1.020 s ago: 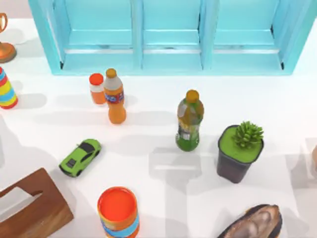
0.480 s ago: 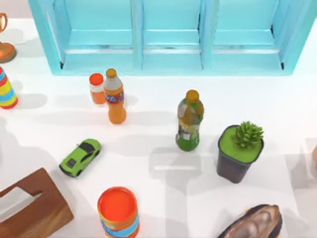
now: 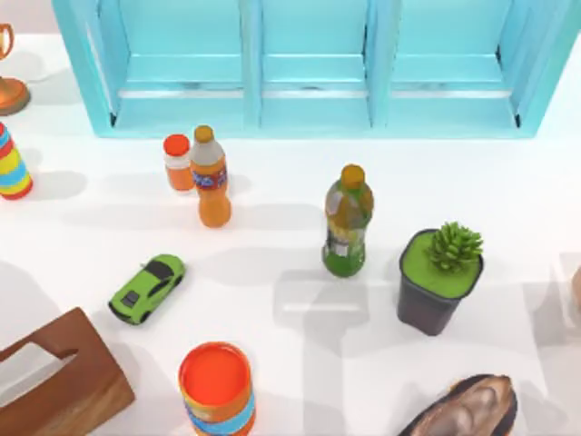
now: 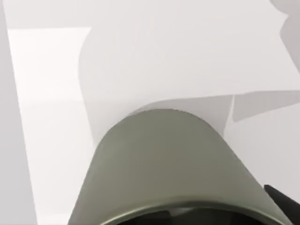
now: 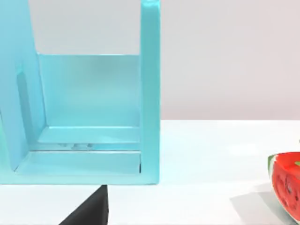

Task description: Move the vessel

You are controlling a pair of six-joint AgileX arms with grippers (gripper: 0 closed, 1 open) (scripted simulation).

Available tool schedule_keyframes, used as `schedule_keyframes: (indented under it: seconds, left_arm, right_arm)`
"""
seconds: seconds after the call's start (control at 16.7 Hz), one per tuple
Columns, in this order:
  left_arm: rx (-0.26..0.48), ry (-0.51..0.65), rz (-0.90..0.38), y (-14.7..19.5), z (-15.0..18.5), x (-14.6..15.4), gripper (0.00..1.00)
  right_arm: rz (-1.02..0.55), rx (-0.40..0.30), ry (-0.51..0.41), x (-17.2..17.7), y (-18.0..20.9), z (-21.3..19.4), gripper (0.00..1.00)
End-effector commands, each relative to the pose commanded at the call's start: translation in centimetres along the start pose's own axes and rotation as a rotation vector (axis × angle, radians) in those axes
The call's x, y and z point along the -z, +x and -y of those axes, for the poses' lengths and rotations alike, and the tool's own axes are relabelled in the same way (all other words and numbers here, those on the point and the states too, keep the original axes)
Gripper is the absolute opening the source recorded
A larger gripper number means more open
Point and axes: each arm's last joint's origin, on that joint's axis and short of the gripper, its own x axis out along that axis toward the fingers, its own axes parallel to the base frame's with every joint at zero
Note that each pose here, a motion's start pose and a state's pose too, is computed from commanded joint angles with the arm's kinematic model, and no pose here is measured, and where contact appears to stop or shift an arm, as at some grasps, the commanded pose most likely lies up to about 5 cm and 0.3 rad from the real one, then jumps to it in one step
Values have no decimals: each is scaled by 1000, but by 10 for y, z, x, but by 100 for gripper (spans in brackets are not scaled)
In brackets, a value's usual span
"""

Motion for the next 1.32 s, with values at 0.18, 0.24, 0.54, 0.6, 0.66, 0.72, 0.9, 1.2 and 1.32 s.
schedule_keyframes:
  seconds: [0.18,0.24,0.54,0.6,0.66,0.72,0.9,1.2,1.32]
  left_arm:
    - [0,0,0,0,0,0,0]
    - [0,0,0,0,0,0,8]
    - [0,0,0,0,0,0,45]
    - [0,0,0,0,0,0,53]
    - [0,0,0,0,0,0,60]
    - [0,0,0,0,0,0,68]
    - [0,0,0,0,0,0,90]
    - [0,0,0,0,0,0,100]
    - [0,0,0,0,0,0,100]
  right_arm:
    - [0,0,0,0,0,0,100]
    - [0,0,0,0,0,0,100]
    - [0,0,0,0,0,0,100]
    - [0,0,0,0,0,0,100]
    - [0,0,0,0,0,0,100]
    - [0,0,0,0,0,0,100]
    - [0,0,0,0,0,0,100]
    - [0,0,0,0,0,0,100]
    - [0,0,0,0,0,0,100]
